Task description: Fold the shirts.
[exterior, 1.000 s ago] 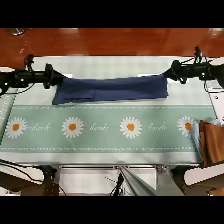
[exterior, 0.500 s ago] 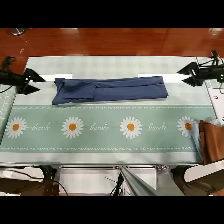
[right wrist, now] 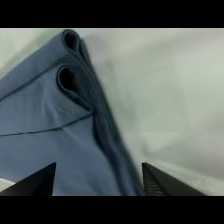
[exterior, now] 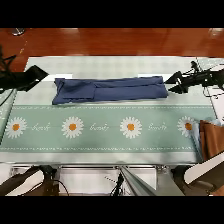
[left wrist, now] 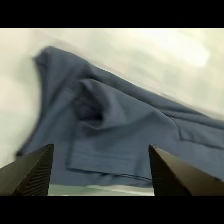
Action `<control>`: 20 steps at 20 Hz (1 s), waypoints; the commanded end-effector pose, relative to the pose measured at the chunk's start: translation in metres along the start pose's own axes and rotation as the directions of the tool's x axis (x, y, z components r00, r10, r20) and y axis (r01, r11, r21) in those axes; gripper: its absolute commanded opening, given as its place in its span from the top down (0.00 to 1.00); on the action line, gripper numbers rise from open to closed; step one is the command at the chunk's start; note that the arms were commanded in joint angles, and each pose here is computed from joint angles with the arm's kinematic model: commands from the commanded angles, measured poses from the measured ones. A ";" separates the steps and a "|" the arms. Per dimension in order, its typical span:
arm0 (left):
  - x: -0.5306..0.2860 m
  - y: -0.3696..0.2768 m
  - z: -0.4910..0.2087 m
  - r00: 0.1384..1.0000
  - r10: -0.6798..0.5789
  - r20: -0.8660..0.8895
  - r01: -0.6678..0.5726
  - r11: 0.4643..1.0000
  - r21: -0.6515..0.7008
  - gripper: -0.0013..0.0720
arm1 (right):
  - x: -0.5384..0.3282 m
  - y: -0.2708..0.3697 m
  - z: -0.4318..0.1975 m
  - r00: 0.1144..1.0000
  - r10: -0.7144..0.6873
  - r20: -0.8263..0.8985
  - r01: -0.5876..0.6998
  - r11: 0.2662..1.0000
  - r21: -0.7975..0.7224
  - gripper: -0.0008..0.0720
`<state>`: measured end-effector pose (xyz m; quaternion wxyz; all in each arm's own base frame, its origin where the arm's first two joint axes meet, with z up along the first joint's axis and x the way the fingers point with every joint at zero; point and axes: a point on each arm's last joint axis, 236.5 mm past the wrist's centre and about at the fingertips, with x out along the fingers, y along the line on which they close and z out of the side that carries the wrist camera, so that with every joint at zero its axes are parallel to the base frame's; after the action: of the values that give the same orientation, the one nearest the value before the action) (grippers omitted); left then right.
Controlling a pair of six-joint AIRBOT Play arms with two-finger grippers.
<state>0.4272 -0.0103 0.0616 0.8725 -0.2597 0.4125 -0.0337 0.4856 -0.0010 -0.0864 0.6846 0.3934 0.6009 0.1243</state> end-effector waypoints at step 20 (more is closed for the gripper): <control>0.108 -0.259 -0.187 0.855 -0.273 -0.441 0.407 0.880 0.244 0.96 | -0.161 0.144 -0.158 0.963 -0.100 0.249 0.210 0.858 -0.469 0.97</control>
<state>0.4035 -0.2914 0.0216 0.8001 -0.1782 0.4998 -0.2798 0.3811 0.0413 0.0949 0.7995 0.1803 0.5463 0.1730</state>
